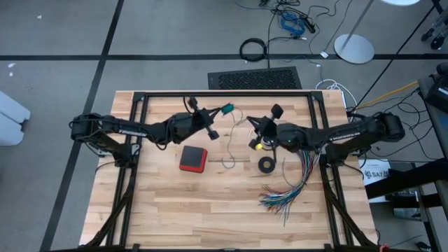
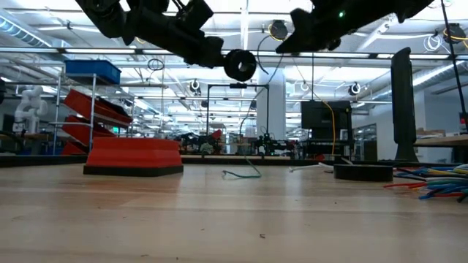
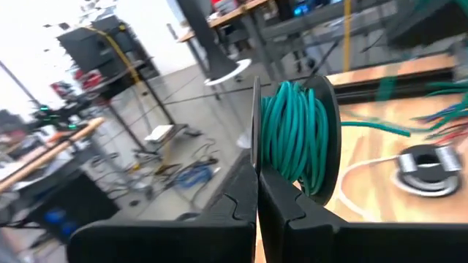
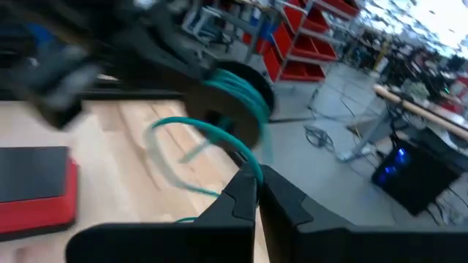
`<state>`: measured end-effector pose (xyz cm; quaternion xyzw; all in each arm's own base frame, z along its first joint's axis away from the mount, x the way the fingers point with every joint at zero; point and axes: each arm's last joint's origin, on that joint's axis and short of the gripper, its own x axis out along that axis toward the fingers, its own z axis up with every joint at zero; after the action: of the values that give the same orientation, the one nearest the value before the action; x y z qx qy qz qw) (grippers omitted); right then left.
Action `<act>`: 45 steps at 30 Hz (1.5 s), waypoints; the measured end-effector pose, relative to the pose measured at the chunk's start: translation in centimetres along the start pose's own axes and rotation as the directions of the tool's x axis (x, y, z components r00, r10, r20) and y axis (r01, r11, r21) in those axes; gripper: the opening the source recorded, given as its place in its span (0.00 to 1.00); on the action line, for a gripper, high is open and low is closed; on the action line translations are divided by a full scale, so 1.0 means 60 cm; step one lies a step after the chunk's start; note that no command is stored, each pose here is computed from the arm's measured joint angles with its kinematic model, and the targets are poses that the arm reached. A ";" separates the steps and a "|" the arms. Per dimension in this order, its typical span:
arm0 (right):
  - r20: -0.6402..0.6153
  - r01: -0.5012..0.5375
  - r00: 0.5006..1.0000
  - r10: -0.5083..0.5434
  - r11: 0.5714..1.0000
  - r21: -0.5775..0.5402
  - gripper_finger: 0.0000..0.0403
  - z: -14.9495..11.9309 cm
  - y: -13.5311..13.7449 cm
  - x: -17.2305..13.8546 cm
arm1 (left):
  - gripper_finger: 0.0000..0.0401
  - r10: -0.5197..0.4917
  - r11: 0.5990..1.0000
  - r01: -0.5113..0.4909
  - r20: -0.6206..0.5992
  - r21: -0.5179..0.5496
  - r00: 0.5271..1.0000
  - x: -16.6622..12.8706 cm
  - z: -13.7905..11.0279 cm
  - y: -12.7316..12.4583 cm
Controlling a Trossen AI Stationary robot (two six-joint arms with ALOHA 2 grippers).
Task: Coiling cords
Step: Uncoil the green wire cable from the spool
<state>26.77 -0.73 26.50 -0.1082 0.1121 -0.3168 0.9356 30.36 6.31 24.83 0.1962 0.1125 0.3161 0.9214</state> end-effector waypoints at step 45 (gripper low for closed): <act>-0.099 -0.295 0.951 0.293 0.956 -0.005 0.11 -0.072 0.079 0.063 | 0.00 0.119 0.942 -0.051 0.189 -0.332 0.975 0.034 0.021 0.089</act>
<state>31.19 0.06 20.56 -0.0838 0.1753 -0.1780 0.9647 29.48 11.07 28.07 0.0778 -0.0457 0.3478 0.9332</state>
